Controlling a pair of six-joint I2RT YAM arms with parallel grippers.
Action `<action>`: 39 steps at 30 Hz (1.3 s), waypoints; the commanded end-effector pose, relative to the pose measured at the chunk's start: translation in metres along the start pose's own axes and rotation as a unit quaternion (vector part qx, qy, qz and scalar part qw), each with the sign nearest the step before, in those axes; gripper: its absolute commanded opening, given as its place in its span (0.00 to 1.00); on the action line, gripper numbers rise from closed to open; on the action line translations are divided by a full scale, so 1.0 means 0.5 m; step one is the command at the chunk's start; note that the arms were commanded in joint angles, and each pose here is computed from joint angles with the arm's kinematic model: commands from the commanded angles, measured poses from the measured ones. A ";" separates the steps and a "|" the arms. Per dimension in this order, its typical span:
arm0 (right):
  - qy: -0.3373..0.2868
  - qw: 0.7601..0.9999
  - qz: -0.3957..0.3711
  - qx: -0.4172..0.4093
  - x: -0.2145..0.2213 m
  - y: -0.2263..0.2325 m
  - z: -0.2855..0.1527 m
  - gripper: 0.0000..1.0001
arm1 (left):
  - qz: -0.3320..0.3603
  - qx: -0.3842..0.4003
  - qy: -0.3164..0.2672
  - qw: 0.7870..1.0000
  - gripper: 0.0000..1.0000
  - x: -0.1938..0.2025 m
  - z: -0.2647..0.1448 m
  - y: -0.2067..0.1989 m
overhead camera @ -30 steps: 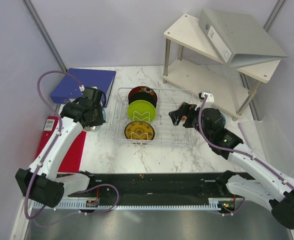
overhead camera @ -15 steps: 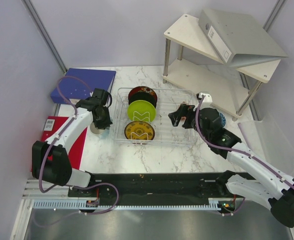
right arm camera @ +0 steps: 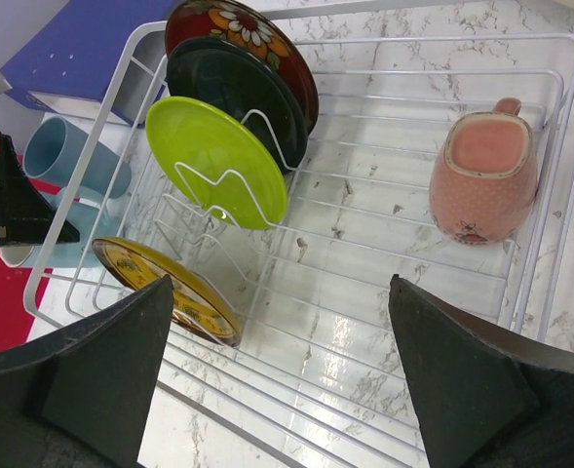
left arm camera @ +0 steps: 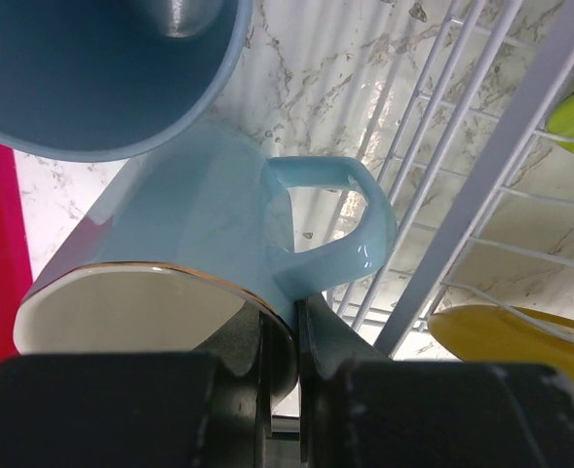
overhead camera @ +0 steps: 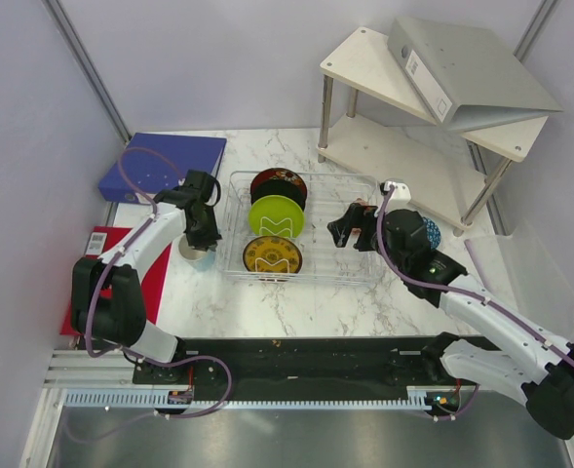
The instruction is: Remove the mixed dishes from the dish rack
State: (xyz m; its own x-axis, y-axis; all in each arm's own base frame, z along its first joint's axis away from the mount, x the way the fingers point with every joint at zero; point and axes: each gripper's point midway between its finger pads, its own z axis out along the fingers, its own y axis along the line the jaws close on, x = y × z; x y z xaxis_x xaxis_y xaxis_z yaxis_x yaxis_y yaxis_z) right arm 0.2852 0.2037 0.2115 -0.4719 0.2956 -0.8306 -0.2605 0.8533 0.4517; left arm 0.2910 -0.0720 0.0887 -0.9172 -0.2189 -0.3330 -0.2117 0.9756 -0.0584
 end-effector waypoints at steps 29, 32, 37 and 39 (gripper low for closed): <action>0.000 1.000 0.001 -0.009 0.000 0.011 0.018 0.98 | -0.019 -0.036 -0.028 0.999 0.64 -0.002 -0.059 0.059; -0.002 1.000 0.002 -0.009 -0.006 0.012 0.018 0.98 | -0.027 -0.026 -0.050 0.998 0.65 -0.013 -0.097 0.057; -0.006 1.000 -0.007 0.013 -0.016 -0.001 0.019 0.98 | -0.039 -0.006 -0.125 0.991 0.66 -0.053 -0.205 0.059; -0.012 0.998 -0.006 0.059 -0.025 -0.029 0.023 0.98 | -0.046 -0.001 -0.153 0.987 0.73 -0.064 -0.245 0.063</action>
State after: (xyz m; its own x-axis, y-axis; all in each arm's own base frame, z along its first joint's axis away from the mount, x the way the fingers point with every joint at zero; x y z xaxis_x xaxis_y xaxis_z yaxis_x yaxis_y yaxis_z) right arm 0.2891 0.2063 0.1980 -0.4981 0.2759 -0.8221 -0.2446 0.8648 0.4385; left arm 0.2723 -0.0429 0.1558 -0.8462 -0.2533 -0.4688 -0.2634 0.9636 -0.0453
